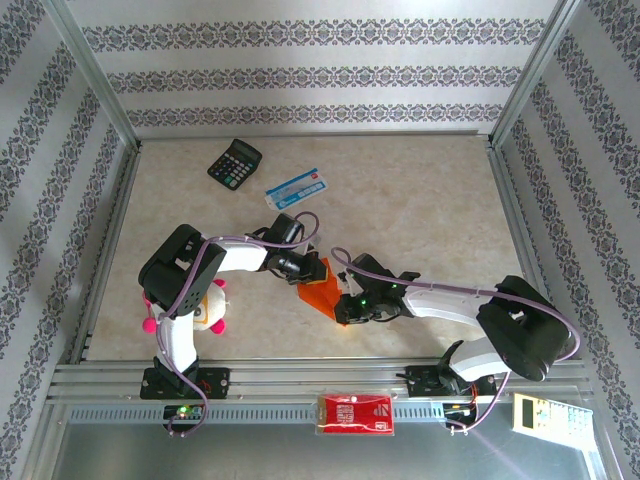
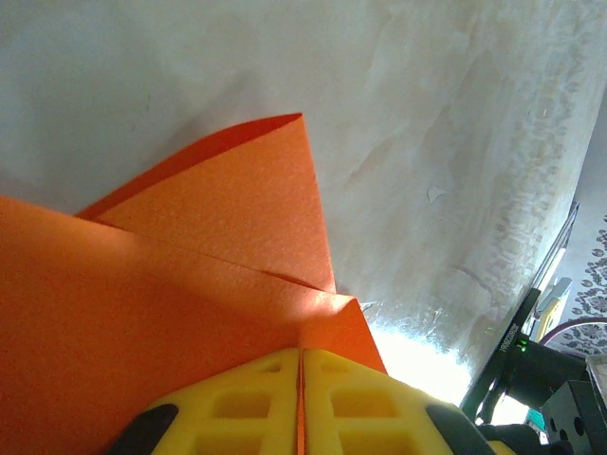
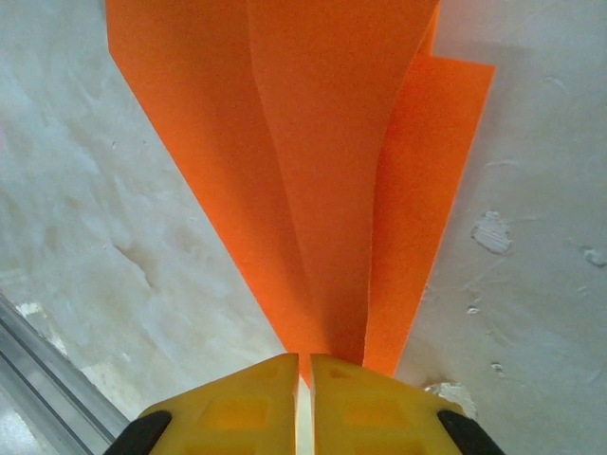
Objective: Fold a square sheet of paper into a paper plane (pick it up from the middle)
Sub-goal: Fourth fold the wing at the center of the table.
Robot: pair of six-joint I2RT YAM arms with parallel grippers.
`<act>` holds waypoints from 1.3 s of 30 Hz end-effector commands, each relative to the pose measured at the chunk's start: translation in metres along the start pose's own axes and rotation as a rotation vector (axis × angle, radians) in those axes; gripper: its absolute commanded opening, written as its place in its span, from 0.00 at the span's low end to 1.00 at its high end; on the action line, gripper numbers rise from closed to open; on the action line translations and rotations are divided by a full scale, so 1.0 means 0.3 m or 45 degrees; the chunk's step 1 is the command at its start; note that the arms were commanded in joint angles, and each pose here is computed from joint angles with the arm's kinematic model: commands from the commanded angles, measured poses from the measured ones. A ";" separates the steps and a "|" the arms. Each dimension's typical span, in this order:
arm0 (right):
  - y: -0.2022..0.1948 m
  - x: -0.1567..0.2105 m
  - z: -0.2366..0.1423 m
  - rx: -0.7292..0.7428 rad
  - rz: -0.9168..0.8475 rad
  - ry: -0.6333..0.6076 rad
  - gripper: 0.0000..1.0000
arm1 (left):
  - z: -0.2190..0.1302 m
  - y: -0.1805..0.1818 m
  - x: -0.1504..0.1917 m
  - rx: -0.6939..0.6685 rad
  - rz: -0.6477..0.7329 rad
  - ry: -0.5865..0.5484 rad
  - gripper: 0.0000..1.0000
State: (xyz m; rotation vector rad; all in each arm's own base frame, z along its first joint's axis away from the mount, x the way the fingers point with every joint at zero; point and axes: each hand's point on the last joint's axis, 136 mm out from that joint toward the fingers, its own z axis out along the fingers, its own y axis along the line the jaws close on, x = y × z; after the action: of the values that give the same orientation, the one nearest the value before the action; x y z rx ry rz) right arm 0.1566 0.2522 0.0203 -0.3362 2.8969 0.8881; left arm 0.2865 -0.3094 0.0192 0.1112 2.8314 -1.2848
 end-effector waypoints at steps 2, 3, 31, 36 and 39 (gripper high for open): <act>-0.041 0.043 0.012 0.019 0.016 0.039 0.12 | 0.010 0.146 0.028 -0.173 -0.082 0.028 0.12; -0.047 0.049 0.013 0.021 0.020 0.041 0.12 | 0.010 0.149 0.028 -0.175 -0.083 0.028 0.12; -0.015 0.073 -0.089 -0.053 0.007 0.007 0.09 | 0.010 0.156 0.033 -0.186 -0.083 0.037 0.11; 0.074 -0.015 -0.128 -0.148 -0.027 -0.077 0.09 | 0.013 0.156 0.032 -0.184 -0.085 0.037 0.12; 0.107 -0.072 -0.117 -0.169 -0.030 -0.106 0.10 | 0.015 0.156 0.031 -0.181 -0.086 0.036 0.12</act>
State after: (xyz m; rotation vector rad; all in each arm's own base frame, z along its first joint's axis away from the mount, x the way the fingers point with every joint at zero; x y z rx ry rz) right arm 0.1560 0.2476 0.0587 -0.3241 2.8030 1.0145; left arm 0.2864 -0.3095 0.0188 0.1227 2.8340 -1.2813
